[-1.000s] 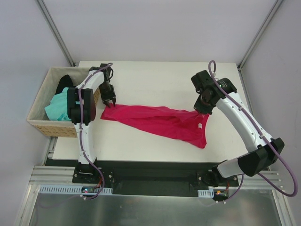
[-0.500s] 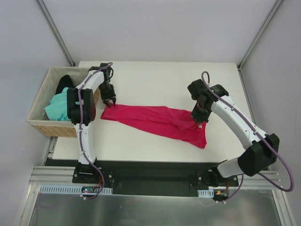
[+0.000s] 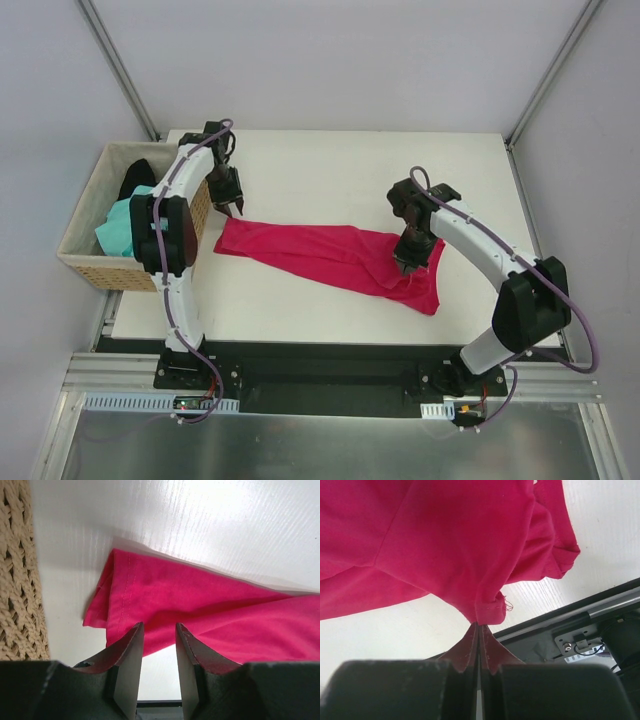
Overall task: Fold and stack the t-shirts
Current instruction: Fold the other side of the tshirt into a rectangle, then rotate the tshirt 90 degrees
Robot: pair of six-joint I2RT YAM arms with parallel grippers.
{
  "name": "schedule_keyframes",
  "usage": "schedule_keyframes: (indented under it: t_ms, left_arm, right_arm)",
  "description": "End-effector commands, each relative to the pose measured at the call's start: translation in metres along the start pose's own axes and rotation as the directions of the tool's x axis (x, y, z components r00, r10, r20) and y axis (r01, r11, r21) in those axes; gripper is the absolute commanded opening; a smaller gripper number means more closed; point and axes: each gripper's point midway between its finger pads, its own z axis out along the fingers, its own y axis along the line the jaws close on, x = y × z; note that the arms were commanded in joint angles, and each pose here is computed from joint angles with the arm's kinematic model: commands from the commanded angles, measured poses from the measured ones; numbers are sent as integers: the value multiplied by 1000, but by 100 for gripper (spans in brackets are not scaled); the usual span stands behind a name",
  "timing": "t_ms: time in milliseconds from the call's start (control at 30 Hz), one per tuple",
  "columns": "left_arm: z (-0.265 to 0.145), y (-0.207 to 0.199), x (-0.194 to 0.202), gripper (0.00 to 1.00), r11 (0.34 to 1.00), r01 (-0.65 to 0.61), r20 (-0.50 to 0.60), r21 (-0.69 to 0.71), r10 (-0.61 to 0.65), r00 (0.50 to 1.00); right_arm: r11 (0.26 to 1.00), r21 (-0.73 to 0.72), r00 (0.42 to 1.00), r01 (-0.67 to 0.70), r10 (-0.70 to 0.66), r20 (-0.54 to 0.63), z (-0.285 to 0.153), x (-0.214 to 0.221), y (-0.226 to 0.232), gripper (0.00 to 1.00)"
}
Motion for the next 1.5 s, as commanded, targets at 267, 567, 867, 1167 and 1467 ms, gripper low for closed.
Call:
schedule_keyframes:
  t_ms: [267, 567, 867, 1167, 1467]
  left_arm:
    - [-59, -10, 5, 34, 999, -4, 91, 40, 0, 996]
    - [-70, -8, 9, 34, 999, -23, 108, 41, 18, 994]
    - [-89, -17, 18, 33, 994, -52, 135, 100, 39, 990]
    - [-113, -14, 28, 33, 992, -66, 195, 108, 44, 980]
    - [-126, -5, 44, 33, 994, -50, 227, 95, 27, 973]
  right_arm:
    - [1000, 5, 999, -26, 26, -41, 23, 8, 11, 1]
    - [999, -5, 999, -37, 37, 37, 10, 3, 10, 30]
    - [998, -17, 968, 58, -52, 246, -37, -34, 29, 26]
    - [995, -44, 953, 91, -74, 293, -42, -51, 54, 10]
    - [991, -129, 992, 16, 0, 127, 4, -60, 73, 4]
